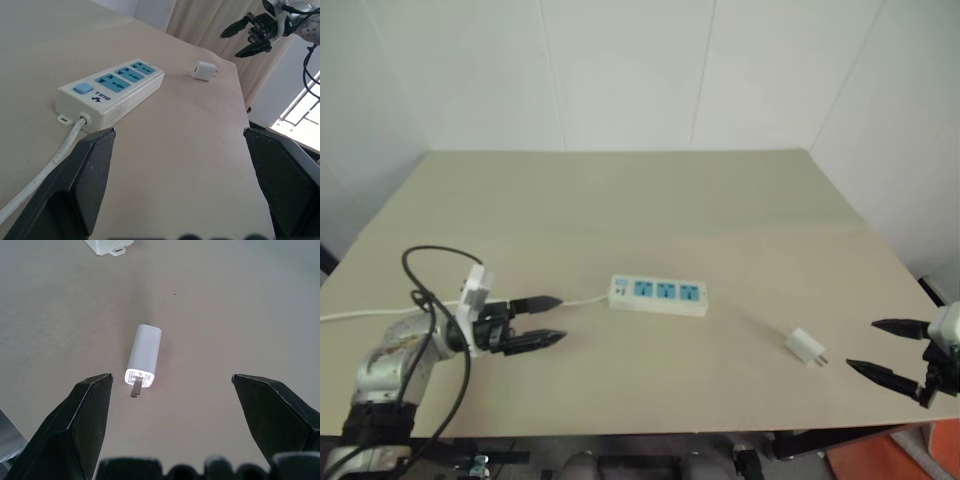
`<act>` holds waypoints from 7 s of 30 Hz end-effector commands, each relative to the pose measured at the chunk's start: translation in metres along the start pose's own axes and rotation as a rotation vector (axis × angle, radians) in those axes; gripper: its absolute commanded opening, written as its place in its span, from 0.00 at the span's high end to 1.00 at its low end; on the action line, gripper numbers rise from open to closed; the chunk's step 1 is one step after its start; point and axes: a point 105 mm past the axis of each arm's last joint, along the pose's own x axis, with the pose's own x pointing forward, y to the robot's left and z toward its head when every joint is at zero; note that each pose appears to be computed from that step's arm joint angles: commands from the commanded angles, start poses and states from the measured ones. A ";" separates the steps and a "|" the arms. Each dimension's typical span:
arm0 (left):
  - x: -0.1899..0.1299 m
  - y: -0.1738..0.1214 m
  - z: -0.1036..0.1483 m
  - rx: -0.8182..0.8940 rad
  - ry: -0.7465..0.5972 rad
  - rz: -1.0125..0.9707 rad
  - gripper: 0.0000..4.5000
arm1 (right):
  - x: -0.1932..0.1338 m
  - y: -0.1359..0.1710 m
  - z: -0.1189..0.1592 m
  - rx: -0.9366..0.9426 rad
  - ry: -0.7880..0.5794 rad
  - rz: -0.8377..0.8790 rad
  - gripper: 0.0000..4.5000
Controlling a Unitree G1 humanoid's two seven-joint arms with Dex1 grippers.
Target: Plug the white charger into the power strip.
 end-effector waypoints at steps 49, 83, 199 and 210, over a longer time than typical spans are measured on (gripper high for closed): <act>0.076 0.082 -0.028 0.196 0.394 -0.036 0.26 | 0.065 0.062 0.095 -0.070 -0.238 -0.048 0.00; 0.034 -0.005 -0.014 0.060 0.281 0.195 0.99 | 0.104 0.071 0.083 0.016 -0.285 0.002 0.00; 0.101 -0.007 -0.065 0.290 -0.004 -0.276 0.28 | 0.082 0.003 0.053 0.120 0.629 0.088 0.00; 0.100 -0.013 -0.066 0.287 -0.012 -0.256 0.28 | 0.100 0.003 0.037 0.146 0.648 0.106 0.00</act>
